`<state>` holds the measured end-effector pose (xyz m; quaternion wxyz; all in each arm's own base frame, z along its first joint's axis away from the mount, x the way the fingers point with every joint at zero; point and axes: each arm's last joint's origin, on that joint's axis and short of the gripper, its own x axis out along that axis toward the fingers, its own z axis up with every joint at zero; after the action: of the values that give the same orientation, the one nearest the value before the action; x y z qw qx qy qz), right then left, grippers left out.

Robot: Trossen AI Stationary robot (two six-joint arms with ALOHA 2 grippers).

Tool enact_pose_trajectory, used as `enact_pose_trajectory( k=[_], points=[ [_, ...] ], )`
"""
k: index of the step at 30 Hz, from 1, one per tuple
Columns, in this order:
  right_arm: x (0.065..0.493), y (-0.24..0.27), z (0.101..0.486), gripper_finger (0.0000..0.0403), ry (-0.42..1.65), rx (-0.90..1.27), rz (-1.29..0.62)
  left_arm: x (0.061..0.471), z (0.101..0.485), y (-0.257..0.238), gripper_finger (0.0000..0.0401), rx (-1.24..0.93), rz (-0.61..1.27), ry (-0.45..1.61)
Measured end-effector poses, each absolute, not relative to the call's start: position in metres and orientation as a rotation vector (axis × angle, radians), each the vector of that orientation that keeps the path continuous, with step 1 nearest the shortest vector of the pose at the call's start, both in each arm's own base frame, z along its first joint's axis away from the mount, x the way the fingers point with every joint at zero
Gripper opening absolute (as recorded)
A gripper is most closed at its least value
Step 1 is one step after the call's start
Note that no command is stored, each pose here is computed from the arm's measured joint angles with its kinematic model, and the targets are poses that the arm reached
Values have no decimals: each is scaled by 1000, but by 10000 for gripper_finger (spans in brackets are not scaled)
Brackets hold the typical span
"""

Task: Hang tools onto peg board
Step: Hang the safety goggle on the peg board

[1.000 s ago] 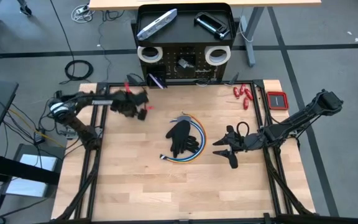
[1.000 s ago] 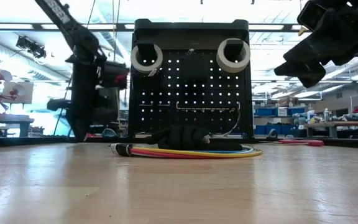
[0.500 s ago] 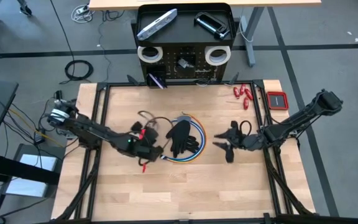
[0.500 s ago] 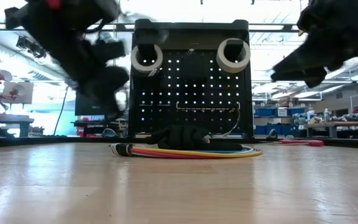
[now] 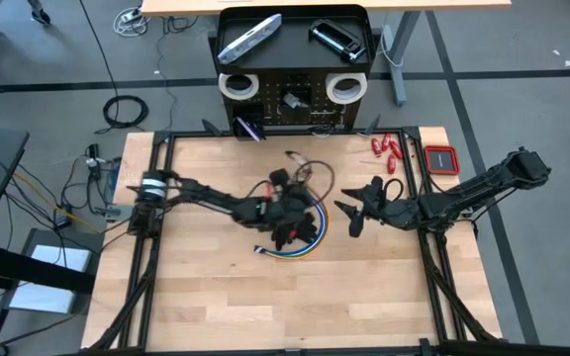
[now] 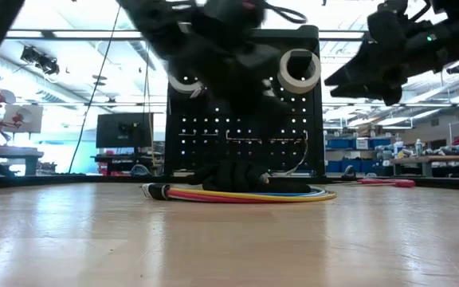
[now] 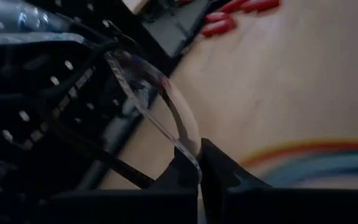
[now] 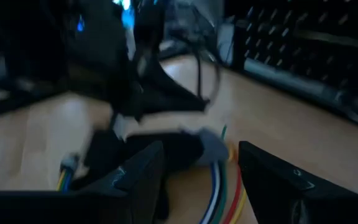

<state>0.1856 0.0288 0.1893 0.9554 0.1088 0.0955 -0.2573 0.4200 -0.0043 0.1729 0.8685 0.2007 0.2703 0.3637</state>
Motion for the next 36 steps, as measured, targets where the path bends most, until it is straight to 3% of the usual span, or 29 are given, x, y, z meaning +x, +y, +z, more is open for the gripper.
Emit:
enact_pose_trajectory(
  k=[8, 15, 19, 36],
  points=[
    [191, 10, 192, 255, 161, 159, -639, 453, 184, -5, 1, 505, 689, 529],
    [208, 4, 200, 307, 36, 90, -545, 455, 187, -17, 2, 513, 633, 488],
    [216, -2, 196, 314, 16, 66, -562, 456, 190, -18, 2, 499, 627, 454],
    [236, -7, 192, 192, 44, 91, -539, 456, 191, -17, 5, 510, 664, 443]
  ],
)
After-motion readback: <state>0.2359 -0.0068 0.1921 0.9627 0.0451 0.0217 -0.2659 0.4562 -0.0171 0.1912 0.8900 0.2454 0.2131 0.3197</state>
